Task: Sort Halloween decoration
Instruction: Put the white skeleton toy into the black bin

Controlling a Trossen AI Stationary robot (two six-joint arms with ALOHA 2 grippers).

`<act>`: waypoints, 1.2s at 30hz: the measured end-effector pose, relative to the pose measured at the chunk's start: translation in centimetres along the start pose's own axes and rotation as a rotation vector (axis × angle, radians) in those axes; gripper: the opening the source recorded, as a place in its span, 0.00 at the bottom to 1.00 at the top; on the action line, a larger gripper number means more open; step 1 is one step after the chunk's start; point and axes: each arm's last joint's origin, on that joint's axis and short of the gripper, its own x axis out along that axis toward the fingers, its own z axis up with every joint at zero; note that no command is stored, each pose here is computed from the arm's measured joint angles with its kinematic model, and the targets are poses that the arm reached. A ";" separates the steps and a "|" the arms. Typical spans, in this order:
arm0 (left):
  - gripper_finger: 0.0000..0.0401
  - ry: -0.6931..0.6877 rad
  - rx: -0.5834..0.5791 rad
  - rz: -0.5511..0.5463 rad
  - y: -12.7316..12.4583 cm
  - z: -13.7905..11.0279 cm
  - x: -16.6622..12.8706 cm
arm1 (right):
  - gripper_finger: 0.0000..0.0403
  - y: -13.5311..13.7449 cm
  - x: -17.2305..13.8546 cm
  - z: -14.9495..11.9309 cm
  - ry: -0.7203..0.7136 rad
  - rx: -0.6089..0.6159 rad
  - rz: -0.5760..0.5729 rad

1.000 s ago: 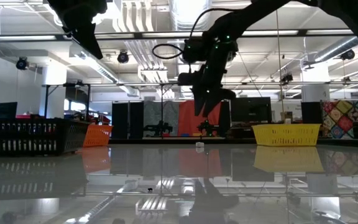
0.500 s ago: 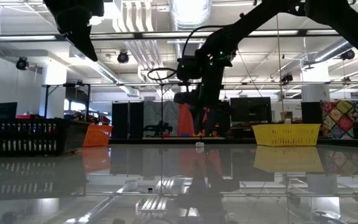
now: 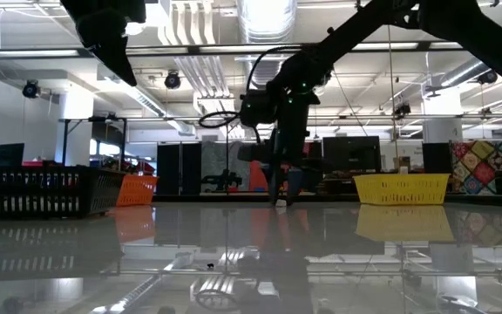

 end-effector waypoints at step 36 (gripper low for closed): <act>0.10 0.041 -0.076 -0.106 -0.3 -0.3 0.0 | 0.02 7.1 -3.9 -2.3 -0.167 -0.312 0.398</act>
